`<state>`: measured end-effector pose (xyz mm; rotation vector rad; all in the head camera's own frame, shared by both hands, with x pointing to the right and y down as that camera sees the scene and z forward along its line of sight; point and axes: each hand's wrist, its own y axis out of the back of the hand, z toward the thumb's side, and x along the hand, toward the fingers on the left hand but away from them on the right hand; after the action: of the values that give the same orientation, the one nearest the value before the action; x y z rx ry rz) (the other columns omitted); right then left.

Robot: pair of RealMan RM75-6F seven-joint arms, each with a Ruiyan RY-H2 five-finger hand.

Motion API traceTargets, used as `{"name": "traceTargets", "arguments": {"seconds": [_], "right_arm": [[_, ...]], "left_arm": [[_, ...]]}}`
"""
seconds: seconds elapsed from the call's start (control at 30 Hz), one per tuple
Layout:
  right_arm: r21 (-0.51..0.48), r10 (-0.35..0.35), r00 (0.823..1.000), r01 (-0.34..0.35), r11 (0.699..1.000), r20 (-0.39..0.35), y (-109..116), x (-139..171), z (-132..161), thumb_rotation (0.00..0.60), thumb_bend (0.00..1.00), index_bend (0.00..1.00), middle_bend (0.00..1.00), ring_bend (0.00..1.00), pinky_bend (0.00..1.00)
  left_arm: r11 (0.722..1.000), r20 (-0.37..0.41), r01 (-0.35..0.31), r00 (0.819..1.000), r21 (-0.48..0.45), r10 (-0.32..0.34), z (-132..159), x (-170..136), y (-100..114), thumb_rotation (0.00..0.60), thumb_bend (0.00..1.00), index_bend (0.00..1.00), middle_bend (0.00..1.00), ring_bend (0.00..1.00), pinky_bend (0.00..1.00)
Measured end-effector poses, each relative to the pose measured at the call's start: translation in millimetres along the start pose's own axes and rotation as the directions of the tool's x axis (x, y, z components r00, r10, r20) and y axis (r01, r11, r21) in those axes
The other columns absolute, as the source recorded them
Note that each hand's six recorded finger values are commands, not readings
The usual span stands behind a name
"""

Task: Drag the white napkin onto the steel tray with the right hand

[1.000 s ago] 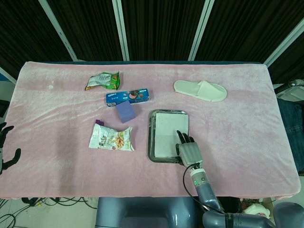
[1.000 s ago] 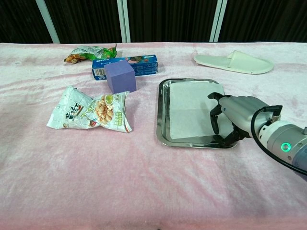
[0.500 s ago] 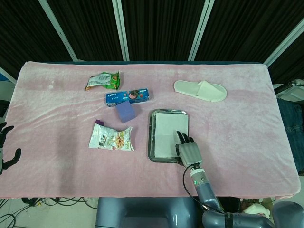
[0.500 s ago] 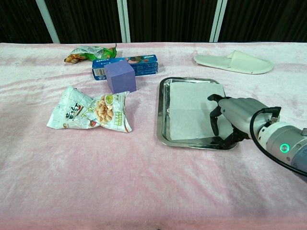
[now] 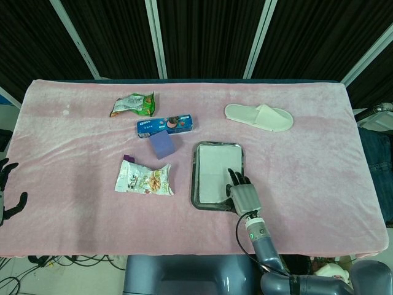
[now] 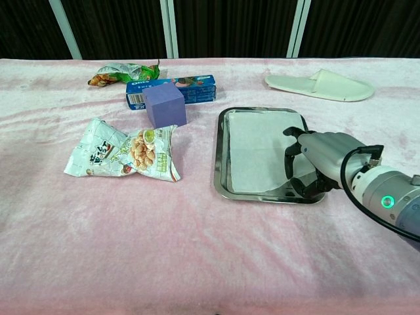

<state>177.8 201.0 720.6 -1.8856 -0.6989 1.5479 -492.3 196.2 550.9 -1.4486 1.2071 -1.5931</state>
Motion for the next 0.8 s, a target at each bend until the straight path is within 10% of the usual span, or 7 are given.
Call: {"name": "traceTargets", "arguments": {"seconds": [0.8], "right_arm": [[-0.021,0.023,0.999,-0.023,0.999,-0.026,-0.9,8.5,7.3,0.6,0.41,0.49,0.02,0.09,0.19]], "left_arm": [[1.0,-0.003,0.001,1.0,-0.001,-0.001,-0.3,0.0,-0.1,0.6,0.37,0.18,0.08,0.0,0.01]]}}
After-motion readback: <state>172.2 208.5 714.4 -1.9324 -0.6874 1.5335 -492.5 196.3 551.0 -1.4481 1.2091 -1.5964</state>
